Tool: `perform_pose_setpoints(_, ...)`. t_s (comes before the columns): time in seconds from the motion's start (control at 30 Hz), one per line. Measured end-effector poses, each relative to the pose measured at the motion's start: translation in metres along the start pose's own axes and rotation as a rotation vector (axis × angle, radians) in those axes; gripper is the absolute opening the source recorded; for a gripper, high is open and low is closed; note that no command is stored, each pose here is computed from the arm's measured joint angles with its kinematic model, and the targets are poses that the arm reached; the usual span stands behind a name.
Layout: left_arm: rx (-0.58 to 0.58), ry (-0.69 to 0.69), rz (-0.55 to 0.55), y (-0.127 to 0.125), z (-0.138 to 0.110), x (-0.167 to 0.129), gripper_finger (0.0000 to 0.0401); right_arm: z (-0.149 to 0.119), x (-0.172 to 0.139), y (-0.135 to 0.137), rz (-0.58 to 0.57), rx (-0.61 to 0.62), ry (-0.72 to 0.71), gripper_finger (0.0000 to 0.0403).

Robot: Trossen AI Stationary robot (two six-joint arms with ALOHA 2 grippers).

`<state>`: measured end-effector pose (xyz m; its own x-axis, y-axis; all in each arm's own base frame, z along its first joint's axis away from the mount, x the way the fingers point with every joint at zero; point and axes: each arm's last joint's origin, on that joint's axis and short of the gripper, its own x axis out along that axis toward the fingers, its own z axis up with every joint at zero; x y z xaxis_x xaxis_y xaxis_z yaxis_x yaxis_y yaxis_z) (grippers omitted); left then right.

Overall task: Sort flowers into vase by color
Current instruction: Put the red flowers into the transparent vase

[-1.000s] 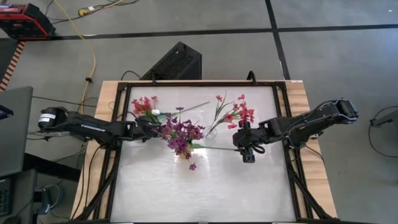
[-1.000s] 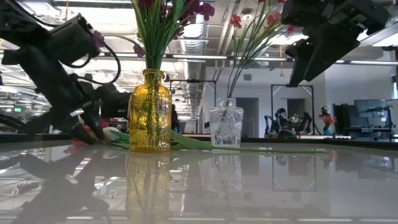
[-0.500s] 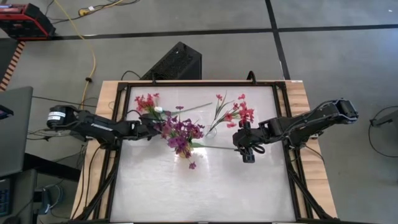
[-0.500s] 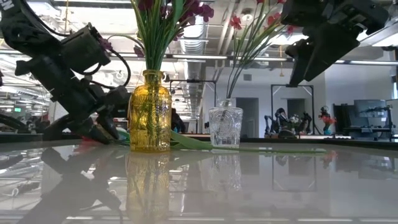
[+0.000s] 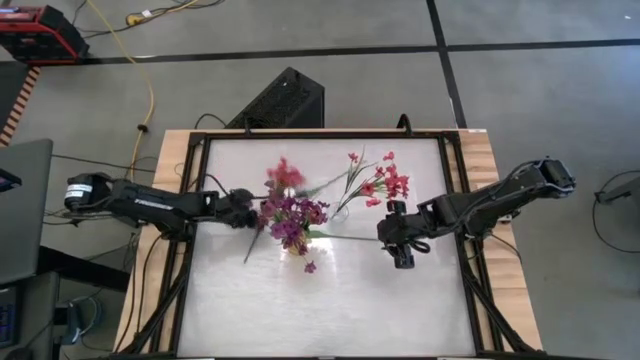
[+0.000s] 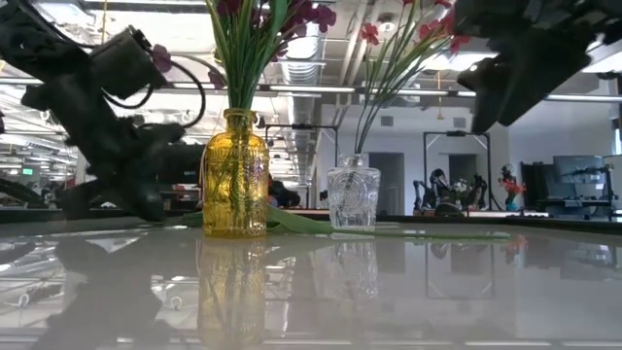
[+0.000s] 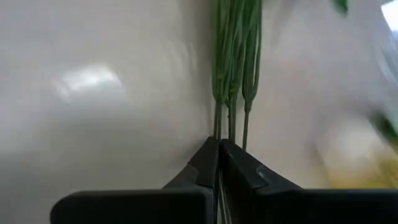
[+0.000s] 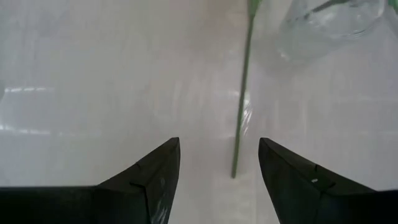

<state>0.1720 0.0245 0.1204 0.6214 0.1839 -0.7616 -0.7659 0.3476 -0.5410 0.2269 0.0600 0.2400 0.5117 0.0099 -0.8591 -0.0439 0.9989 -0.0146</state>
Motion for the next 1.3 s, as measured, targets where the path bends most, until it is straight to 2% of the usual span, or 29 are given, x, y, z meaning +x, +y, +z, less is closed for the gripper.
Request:
perform_pose_setpoints(0.1, 0.010, 0.151, -0.133, -0.005, -0.003, -0.011, 0.0000, -0.002, -0.001, 0.007, 0.015, -0.013, 0.010, 0.0243)
perform_pose_setpoints(0.23, 0.021, 0.107, -0.264, -0.013, 0.002, -0.029, 0.0000, -0.004, -0.002, 0.015, 0.033, -0.040, 0.005, 0.0243)
perform_pose_setpoints(0.43, 0.032, -0.192, -0.342, -0.017, 0.015, -0.058, 0.0000, 0.000, -0.002, 0.017, 0.046, -0.038, -0.039, 0.0243)
perform_pose_setpoints(0.87, 0.057, -0.836, -0.368, -0.007, 0.032, -0.123, 0.0000, 0.000, -0.003, 0.020, 0.054, 0.005, -0.039, 0.0243)
perform_pose_setpoints(0.97, 0.091, -0.972, -0.442, -0.010, 0.036, -0.142, 0.0000, 0.002, -0.004, 0.024, 0.072, -0.016, -0.070, 0.0243)
perform_pose_setpoints(1.1, 0.143, -1.130, -0.571, -0.016, 0.041, -0.163, 0.0000, 0.011, -0.012, 0.033, 0.151, -0.104, -0.132, 0.0243)
perform_pose_setpoints(1.3, 0.231, -1.326, -0.810, -0.027, 0.045, -0.189, 0.0000, 0.044, -0.054, 0.046, 0.206, -0.294, -0.327, 0.0243)
